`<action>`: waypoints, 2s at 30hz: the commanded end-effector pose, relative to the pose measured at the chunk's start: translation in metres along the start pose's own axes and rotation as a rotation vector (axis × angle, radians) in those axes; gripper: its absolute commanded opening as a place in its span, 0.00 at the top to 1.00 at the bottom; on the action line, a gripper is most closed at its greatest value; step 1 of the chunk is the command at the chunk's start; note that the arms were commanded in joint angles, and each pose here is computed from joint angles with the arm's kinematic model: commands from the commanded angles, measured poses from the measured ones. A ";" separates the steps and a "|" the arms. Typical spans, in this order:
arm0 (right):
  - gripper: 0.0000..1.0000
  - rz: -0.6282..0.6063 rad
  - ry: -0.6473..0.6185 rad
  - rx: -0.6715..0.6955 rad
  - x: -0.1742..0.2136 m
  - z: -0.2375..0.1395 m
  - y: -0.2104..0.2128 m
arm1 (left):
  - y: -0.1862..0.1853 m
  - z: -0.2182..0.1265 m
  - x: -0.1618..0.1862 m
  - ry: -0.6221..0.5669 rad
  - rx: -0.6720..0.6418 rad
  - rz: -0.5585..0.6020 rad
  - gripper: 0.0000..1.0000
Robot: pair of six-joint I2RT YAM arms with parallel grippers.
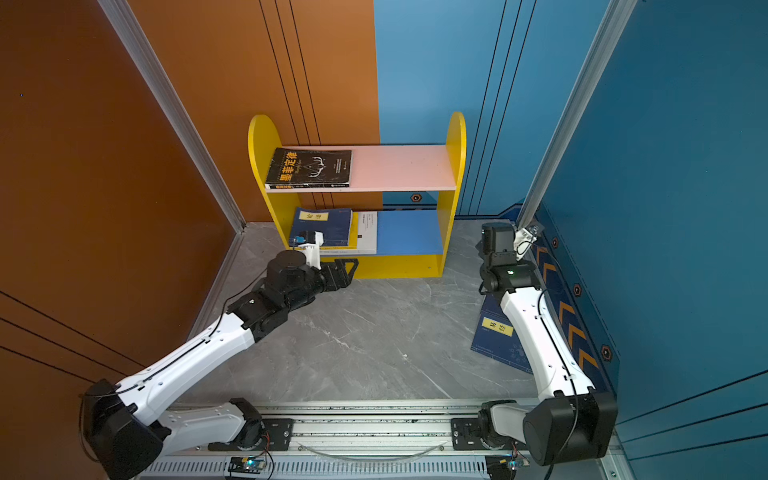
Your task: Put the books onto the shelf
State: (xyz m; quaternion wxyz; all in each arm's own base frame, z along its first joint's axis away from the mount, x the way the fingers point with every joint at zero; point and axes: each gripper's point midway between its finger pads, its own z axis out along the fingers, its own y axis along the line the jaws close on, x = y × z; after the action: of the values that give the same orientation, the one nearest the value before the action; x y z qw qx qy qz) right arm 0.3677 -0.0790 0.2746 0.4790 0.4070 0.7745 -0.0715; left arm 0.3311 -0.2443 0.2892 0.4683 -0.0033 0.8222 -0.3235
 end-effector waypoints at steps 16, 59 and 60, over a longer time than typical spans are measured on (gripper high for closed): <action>0.00 0.203 0.622 0.403 0.140 0.091 -0.186 | -0.025 0.001 0.045 0.052 -0.118 0.049 0.15; 0.04 0.365 0.758 0.100 0.244 -0.033 -0.102 | -0.027 0.107 0.200 0.555 -0.148 0.003 0.10; 0.04 0.330 0.741 0.085 0.234 -0.032 -0.100 | -0.026 0.106 0.202 0.556 -0.157 -0.016 0.10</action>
State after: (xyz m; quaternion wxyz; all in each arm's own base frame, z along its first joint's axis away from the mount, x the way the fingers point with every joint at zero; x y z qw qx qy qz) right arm 0.2266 0.0165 0.0605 0.1337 0.5542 0.8064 0.1571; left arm 0.2979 -0.3876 0.1166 0.2428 0.0614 0.9349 -0.2515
